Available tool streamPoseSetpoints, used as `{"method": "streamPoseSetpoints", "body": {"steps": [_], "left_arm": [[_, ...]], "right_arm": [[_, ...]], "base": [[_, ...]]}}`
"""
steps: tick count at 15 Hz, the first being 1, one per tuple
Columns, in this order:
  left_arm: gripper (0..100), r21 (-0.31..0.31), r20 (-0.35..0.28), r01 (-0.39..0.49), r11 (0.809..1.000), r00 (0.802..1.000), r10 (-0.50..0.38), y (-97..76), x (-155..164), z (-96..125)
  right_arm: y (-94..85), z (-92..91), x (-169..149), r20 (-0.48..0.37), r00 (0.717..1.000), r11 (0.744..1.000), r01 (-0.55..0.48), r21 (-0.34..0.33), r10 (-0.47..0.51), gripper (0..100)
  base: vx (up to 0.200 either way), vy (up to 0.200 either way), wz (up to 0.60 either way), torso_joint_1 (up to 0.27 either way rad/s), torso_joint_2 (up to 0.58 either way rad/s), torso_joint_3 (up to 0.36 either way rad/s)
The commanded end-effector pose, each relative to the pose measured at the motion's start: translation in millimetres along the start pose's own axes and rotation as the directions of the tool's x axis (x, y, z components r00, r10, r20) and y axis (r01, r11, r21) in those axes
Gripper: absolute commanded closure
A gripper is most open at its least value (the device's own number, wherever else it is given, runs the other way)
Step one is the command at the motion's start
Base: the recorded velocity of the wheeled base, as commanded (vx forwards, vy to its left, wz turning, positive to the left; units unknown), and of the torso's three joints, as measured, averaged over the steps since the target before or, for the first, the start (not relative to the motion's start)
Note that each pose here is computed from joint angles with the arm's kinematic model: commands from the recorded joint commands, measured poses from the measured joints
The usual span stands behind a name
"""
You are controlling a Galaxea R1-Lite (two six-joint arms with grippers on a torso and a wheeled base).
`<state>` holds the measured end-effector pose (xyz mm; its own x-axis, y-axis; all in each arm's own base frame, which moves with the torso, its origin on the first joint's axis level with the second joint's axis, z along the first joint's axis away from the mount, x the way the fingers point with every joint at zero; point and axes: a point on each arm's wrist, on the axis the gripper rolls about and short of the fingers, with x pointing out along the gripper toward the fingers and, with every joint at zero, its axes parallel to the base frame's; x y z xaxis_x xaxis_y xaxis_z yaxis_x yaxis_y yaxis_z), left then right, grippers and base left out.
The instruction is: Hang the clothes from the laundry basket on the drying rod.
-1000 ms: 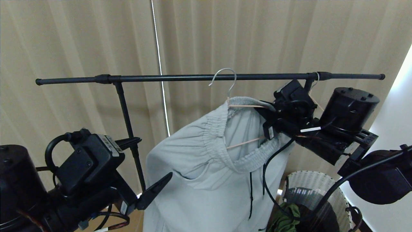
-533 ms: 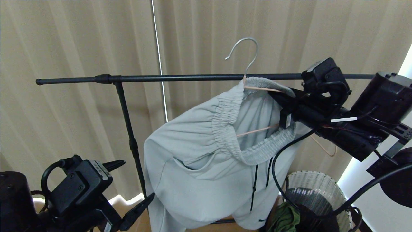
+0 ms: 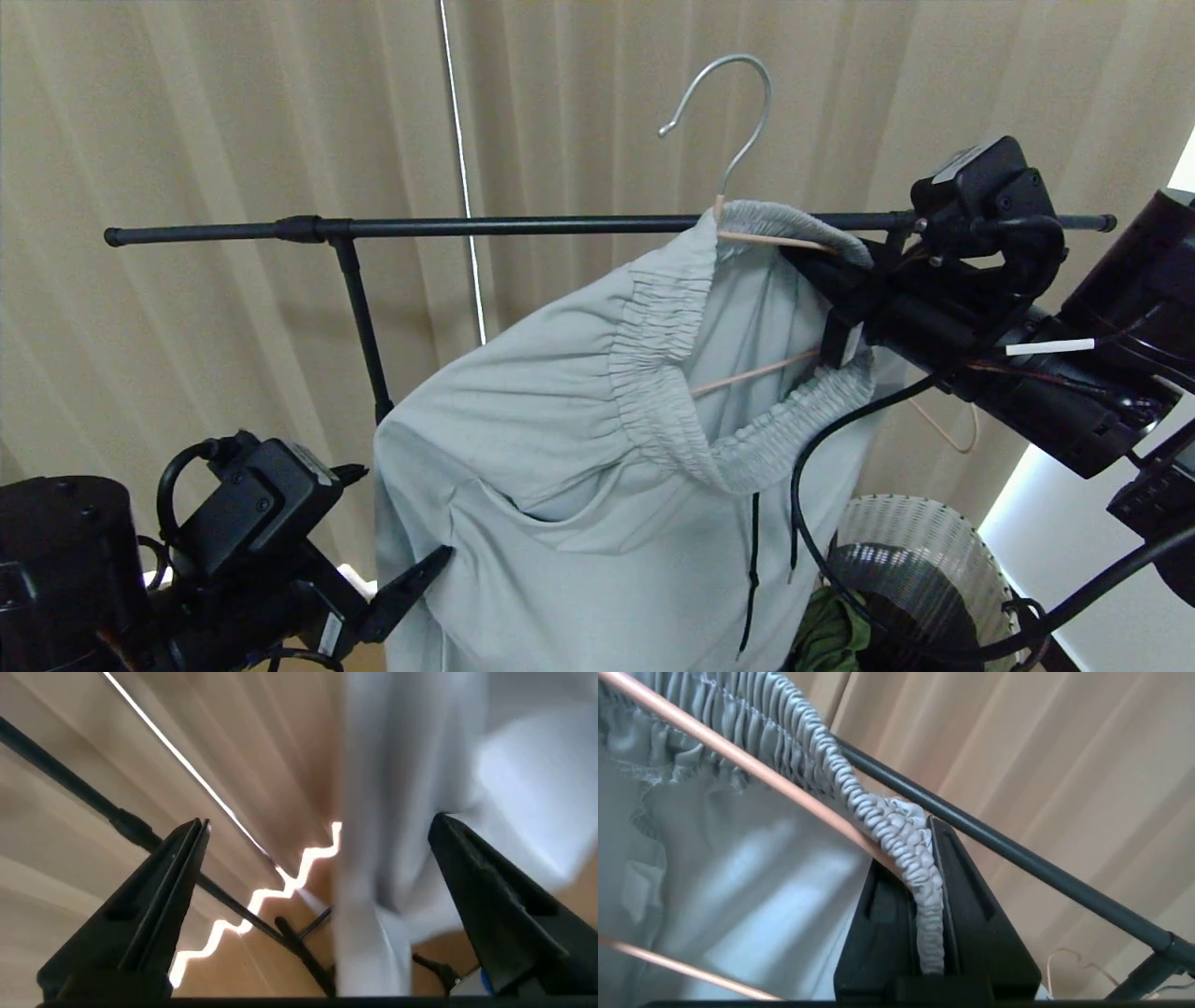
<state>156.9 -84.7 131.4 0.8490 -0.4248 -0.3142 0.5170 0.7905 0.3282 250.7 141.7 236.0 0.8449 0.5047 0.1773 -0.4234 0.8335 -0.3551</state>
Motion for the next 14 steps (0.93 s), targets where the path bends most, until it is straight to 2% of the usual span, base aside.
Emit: {"method": "streamPoseSetpoints", "body": {"steps": [1, 4, 8, 10, 11, 14], "left_arm": [[100, 0.0, -0.01, 0.002, 1.0, 1.0, -0.002, -0.1, 3.6, -0.4], [100, -0.002, -0.015, -0.013, 1.0, 1.0, 0.013, 2.0, 2.9, -1.3], [100, -0.025, -0.096, -0.106, 0.994, 0.99, 0.103, 17.2, -2.9, -20.2], [100, -0.037, -0.136, -0.172, 0.984, 0.977, 0.166, 27.9, -6.3, -28.5], [100, -0.02, -0.161, -0.211, 0.977, 0.965, 0.205, 34.9, -8.0, -32.9], [100, 0.017, -0.186, -0.248, 0.969, 0.951, 0.247, 43.1, -9.5, -37.4]], "right_arm": [[0.2, 2.0, -0.8, 0.007, 1.0, 1.0, -0.001, 0.0, 0.001, 100], [0.0, 1.2, -0.5, 0.003, 1.0, 1.0, 0.001, 0.0, -0.001, 100], [-3.3, -0.2, -0.6, -0.004, 1.0, 1.0, 0.014, -0.003, -0.014, 100], [-8.9, -2.8, -1.1, -0.013, 0.999, 0.999, 0.033, -0.008, -0.033, 100], [-11.4, -3.7, -1.3, -0.017, 0.999, 0.999, 0.043, -0.01, -0.043, 100], [-15.1, -5.1, -2.0, -0.023, 0.998, 0.998, 0.055, -0.012, -0.056, 100]], "base": [[0.0, 0.0, 0.0, 0.0, 0.0, 0.0], [0.0, 0.0, 0.0, 0.0, 0.0, 0.0], [0.0, 0.0, 0.0, 0.0, 0.0, 0.0], [0.0, 0.0, 0.0, 0.0, 0.0, 0.0], [0.0, 0.0, 0.0, 0.0, 0.0, 0.0], [0.0, 0.0, 0.0, 0.0, 0.0, 0.0]]}}
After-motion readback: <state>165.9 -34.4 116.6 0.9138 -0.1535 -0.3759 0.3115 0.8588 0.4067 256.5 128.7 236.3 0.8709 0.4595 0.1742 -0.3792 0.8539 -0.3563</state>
